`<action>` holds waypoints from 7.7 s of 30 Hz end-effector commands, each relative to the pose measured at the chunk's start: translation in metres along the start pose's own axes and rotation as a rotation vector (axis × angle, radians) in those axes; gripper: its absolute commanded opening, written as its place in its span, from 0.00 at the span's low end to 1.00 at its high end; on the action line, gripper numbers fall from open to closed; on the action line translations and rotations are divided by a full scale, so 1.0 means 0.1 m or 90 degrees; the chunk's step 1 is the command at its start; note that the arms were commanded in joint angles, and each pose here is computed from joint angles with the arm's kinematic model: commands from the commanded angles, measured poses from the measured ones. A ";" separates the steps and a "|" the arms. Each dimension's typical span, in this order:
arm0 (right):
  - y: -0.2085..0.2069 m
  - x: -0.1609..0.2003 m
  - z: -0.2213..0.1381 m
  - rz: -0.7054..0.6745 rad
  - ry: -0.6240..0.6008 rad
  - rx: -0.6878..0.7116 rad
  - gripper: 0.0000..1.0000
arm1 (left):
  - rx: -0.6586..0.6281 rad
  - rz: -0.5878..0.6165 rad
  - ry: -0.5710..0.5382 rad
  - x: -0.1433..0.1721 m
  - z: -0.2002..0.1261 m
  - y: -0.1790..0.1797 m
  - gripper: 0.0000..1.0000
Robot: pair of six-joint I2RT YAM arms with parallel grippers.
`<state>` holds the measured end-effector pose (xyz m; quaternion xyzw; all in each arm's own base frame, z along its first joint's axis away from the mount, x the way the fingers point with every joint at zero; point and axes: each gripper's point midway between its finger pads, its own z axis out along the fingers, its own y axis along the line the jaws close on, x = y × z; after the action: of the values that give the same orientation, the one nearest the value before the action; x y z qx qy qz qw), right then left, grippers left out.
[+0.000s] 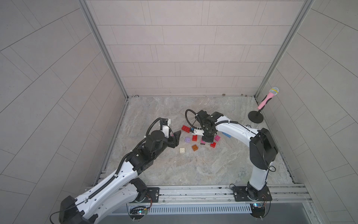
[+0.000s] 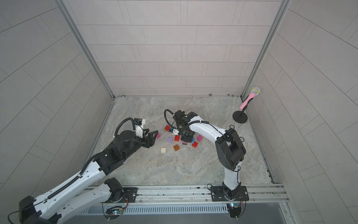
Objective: Assemble the letter p with lego
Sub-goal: Assemble the lego brick with the lego brick, then pick up the lego brick from the center of the board, then assemble the lego brick with the lego brick.
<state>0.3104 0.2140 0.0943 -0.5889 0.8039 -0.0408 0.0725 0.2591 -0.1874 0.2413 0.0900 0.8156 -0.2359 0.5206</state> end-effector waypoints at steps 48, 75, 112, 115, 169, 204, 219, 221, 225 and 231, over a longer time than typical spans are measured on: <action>-0.03 -0.02 0.31 -0.113 0.025 0.018 0.10 | 0.043 0.044 -0.002 0.07 0.11 -0.10 0.69; 0.05 -0.07 0.23 -0.127 0.007 0.008 0.10 | 0.053 0.046 -0.005 0.07 0.10 -0.13 0.69; 0.20 0.08 0.71 -0.125 0.100 -0.064 0.10 | 0.068 0.046 0.009 0.12 0.14 -0.17 0.69; 0.14 0.00 0.60 -0.105 0.077 -0.053 0.13 | 0.066 0.045 0.011 0.12 0.15 -0.16 0.69; -0.50 0.77 0.64 0.392 0.083 0.022 0.52 | 0.028 -0.001 0.059 0.14 0.29 -0.13 0.78; -0.44 0.56 -0.32 0.197 -0.018 0.026 0.20 | 0.033 0.009 0.041 0.20 0.24 -0.09 0.78; -0.07 -0.11 -0.32 -0.141 -0.026 -0.053 0.20 | 0.049 0.030 0.024 0.20 0.19 -0.10 0.78; -0.07 -0.14 -0.27 -0.142 -0.020 -0.056 0.20 | 0.047 0.032 0.024 0.21 0.19 -0.10 0.78; -0.08 -0.21 -0.16 -0.128 -0.016 -0.063 0.20 | 0.047 0.035 0.022 0.20 0.19 -0.09 0.78; -0.13 -0.24 -0.07 -0.106 -0.005 -0.059 0.20 | 0.045 0.036 0.022 0.21 0.19 -0.08 0.78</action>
<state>0.3315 0.2325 0.1071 -0.6595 0.7495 -0.0092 0.0570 0.2606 -0.2084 0.2169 0.1329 0.8189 -0.2512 0.4986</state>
